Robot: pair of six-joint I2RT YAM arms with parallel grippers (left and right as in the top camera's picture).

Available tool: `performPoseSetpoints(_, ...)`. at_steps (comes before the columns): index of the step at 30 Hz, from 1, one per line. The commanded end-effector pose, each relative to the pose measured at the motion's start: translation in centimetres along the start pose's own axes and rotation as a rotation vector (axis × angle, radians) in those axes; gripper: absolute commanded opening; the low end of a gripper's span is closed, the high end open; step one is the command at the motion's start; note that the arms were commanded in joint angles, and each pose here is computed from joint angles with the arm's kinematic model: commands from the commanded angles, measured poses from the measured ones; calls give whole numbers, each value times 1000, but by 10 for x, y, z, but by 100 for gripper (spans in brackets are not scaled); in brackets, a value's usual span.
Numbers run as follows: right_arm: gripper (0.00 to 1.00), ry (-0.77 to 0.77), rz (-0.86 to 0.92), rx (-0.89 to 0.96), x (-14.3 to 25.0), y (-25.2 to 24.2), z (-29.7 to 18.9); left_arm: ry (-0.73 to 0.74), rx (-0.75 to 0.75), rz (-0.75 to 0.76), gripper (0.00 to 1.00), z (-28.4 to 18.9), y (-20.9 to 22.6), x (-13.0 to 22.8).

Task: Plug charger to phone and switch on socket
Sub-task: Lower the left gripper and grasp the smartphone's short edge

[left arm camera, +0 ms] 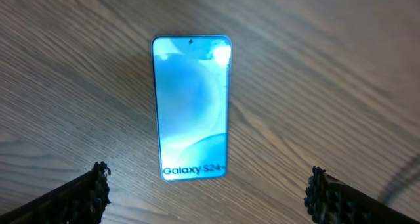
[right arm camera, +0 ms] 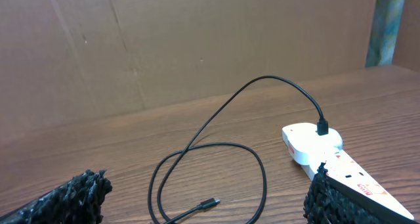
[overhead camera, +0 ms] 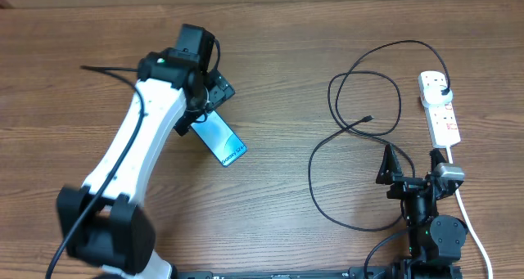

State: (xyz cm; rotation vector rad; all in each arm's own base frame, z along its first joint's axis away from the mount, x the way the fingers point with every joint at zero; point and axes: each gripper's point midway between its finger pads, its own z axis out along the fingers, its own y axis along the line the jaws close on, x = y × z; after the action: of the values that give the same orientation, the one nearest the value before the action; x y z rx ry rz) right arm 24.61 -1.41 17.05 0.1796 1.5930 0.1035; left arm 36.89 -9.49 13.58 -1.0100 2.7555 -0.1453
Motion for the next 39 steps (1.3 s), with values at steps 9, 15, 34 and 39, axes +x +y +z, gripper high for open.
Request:
performPoseSetpoints(9,100,-7,-5,-4,1,1,0,123,-128,-22,100,65,3,14)
performPoseSetpoints(15,100,-7,-5,-4,1,1,0,189,-180,-27,100,98,8,25)
performPoseSetpoints(34,100,-7,-5,-4,1,1,0,263,-235,-17,99,133,16,39)
performPoseSetpoints(39,100,-7,-5,-4,1,1,0,270,-242,26,100,135,20,42)
